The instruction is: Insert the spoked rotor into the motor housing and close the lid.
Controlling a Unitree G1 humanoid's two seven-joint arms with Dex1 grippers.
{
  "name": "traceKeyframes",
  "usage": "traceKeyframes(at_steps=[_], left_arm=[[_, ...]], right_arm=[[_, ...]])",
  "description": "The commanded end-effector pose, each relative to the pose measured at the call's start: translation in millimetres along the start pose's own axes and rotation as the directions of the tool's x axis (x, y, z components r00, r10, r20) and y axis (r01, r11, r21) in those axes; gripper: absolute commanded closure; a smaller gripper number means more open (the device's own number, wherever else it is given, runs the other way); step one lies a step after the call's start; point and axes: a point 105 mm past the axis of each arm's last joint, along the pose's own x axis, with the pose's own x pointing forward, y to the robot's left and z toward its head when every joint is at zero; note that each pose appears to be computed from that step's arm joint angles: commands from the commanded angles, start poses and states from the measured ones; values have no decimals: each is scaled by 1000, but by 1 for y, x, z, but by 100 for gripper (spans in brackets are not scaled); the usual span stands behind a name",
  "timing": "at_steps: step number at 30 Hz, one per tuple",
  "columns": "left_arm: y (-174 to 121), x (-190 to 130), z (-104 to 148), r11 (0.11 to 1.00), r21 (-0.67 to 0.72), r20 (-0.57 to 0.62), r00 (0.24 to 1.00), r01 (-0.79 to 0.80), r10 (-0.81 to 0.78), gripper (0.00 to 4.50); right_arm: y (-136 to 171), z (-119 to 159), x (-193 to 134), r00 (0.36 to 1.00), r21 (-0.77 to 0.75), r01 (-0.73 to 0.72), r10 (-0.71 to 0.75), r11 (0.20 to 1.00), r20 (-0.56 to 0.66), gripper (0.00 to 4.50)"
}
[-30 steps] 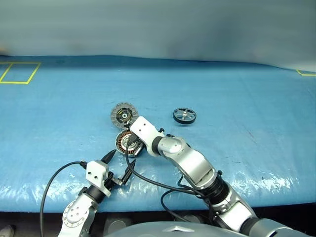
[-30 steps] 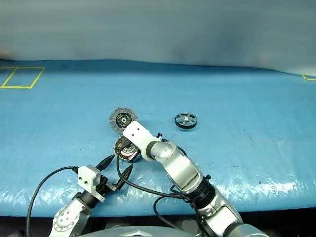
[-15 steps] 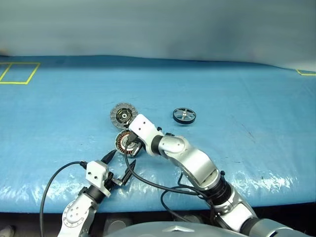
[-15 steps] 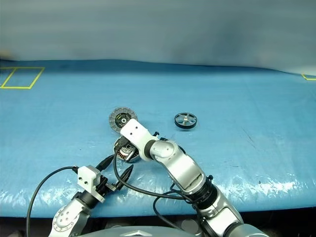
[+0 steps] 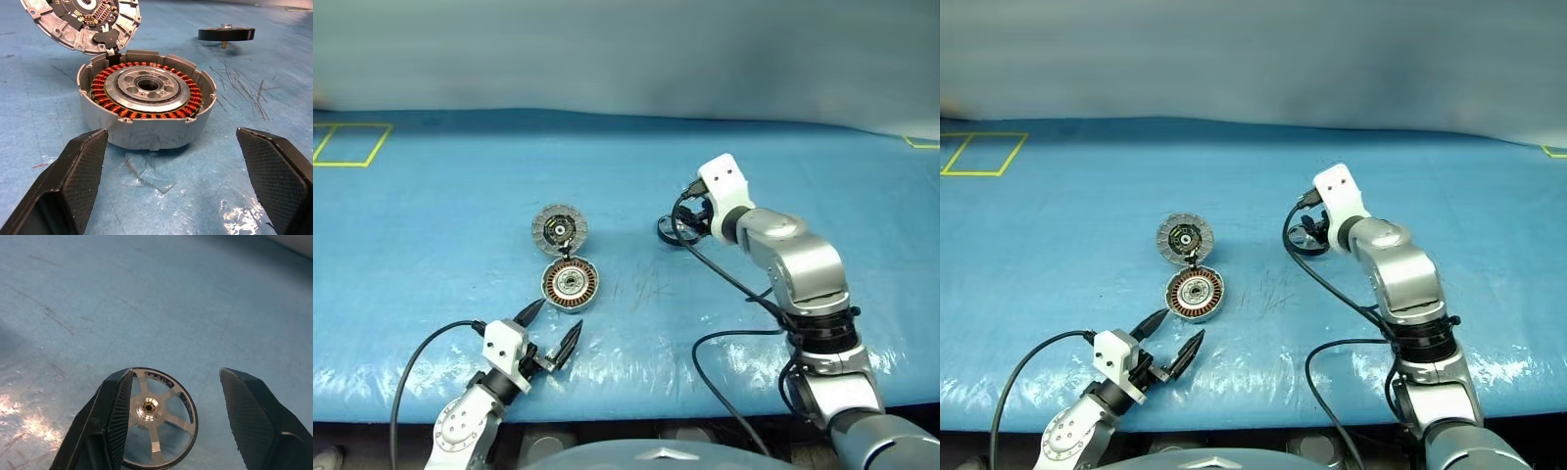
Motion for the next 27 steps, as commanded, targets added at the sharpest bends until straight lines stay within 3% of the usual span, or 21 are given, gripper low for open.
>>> traceKeyframes(at_steps=[1,9,27], left_arm=[[-2,0,6,1000,8,25,1000,14,-14,0],[-2,-2,6,1000,3,19,1000,3,-3,0],[-2,-3,9,1000,0,40,999,-31,31,0]], right_arm=[[-5,4,-1,999,8,-47,47,999,-8,168],[-2,-5,5,986,40,-153,155,987,-62,168],[4,-21,26,975,5,-125,124,992,-187,168]])
